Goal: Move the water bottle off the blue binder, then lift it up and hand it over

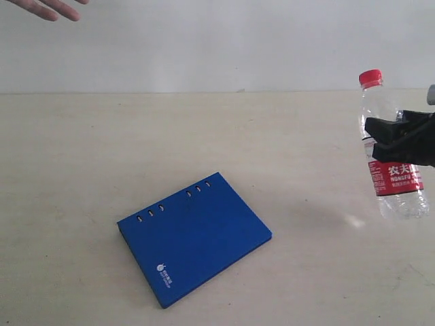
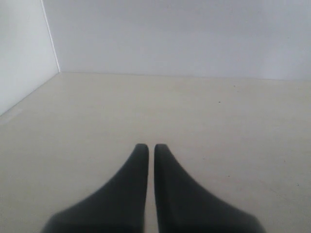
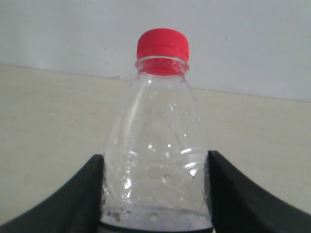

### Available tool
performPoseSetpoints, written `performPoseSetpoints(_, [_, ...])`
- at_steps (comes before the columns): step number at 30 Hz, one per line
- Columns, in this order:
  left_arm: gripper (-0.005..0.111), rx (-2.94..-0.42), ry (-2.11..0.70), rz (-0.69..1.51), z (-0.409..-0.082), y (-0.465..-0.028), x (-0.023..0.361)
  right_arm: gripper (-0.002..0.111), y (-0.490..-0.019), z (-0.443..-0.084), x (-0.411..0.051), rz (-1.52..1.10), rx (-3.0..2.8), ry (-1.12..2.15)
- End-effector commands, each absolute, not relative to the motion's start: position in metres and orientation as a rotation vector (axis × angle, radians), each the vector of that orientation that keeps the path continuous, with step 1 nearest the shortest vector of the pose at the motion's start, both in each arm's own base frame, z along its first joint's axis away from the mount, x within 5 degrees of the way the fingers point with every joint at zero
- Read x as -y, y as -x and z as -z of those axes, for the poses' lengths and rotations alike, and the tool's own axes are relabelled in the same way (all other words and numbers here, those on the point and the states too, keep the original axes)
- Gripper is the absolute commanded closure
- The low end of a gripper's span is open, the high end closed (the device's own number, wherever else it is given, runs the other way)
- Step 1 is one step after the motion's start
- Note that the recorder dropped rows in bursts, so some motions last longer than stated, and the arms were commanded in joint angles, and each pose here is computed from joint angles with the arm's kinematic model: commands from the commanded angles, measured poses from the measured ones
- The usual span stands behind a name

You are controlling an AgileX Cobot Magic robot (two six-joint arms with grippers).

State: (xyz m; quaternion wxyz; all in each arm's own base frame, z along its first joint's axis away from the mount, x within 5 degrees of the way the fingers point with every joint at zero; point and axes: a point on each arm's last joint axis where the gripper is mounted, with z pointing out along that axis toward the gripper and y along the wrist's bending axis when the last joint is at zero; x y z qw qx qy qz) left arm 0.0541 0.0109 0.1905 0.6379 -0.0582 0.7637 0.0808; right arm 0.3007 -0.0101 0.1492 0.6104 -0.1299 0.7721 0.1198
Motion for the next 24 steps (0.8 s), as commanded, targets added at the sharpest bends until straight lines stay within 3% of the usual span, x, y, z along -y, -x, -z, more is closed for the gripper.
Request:
performPoseSetpoints(1, [0.102, -1.737, 0.122, -0.184, -0.190, -0.054, -0.011, 0.084, -0.301, -0.146, 0.012, -0.262, -1.836, 0.314])
performPoseSetpoints(22, [0.102, -1.737, 0.122, -0.184, -0.190, -0.054, -0.011, 0.084, -0.293, -0.126, 0.013, -0.198, -2.039, 0.460])
performPoseSetpoints(24, [0.102, -1.737, 0.122, -0.184, -0.190, -0.054, -0.011, 0.079, -0.293, -0.127, 0.012, -0.200, -2.036, 0.460])
